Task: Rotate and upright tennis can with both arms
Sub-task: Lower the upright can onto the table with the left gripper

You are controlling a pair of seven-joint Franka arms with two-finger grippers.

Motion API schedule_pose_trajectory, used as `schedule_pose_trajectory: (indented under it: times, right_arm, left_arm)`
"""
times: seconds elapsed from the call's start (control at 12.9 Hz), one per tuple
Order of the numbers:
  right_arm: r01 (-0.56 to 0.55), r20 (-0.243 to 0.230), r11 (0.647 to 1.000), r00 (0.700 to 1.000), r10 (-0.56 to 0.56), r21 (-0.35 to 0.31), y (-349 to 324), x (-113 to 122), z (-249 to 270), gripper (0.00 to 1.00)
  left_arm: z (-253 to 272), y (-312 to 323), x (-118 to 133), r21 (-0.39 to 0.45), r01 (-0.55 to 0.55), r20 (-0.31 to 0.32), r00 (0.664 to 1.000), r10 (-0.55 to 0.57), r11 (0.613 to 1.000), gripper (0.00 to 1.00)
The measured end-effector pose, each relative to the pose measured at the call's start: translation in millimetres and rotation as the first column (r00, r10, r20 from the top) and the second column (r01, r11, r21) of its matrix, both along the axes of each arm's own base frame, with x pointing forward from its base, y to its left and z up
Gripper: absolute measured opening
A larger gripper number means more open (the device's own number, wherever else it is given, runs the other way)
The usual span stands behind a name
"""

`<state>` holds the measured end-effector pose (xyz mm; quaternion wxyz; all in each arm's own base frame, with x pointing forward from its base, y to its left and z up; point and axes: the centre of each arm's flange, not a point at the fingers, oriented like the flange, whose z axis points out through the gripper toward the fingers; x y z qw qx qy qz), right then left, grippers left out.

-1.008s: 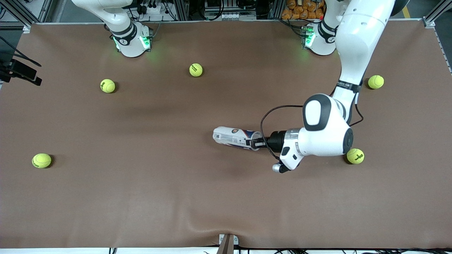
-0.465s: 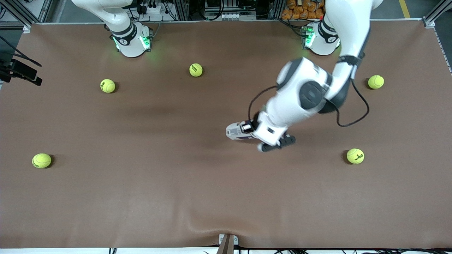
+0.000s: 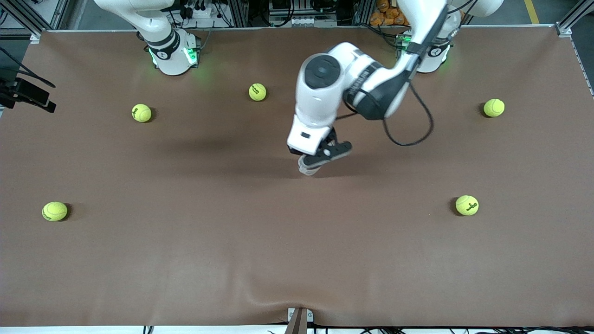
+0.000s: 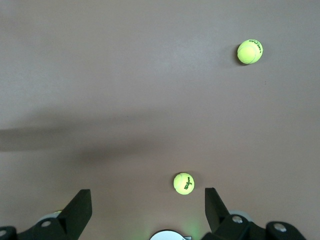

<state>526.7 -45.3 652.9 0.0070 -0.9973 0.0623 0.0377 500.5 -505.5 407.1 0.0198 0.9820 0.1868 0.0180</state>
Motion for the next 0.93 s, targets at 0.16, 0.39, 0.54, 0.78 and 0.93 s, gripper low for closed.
schedule_pose_trajectory:
  times: [0.16,0.39,0.54,0.78,0.93]
  right_arm:
    - [-0.002,0.0,1.0,1.0,0.002,0.0,1,0,0,1.0]
    - [-0.002,0.0,1.0,1.0,0.002,0.0,1,0,0,1.0]
    - [-0.002,0.0,1.0,1.0,0.002,0.0,1,0,0,1.0]
    - [-0.002,0.002,1.0,1.0,0.002,0.0,1,0,0,1.0]
    - [-0.002,0.006,1.0,1.0,0.002,0.0,1,1,0,1.0]
  left_arm:
    - [-13,-10,-8,0.013,-0.011,-0.012,1.0,0.011,1.0,0.05]
    - [-31,-14,-12,0.032,-0.027,-0.029,0.999,0.028,0.999,0.05]
    - [-38,-17,-13,0.037,-0.029,-0.034,0.999,0.03,0.999,0.05]
    - [-39,-19,-15,0.04,-0.027,-0.033,0.999,0.029,0.999,0.05]
    - [-40,-21,-17,0.042,-0.036,-0.032,0.999,0.038,0.998,0.11]
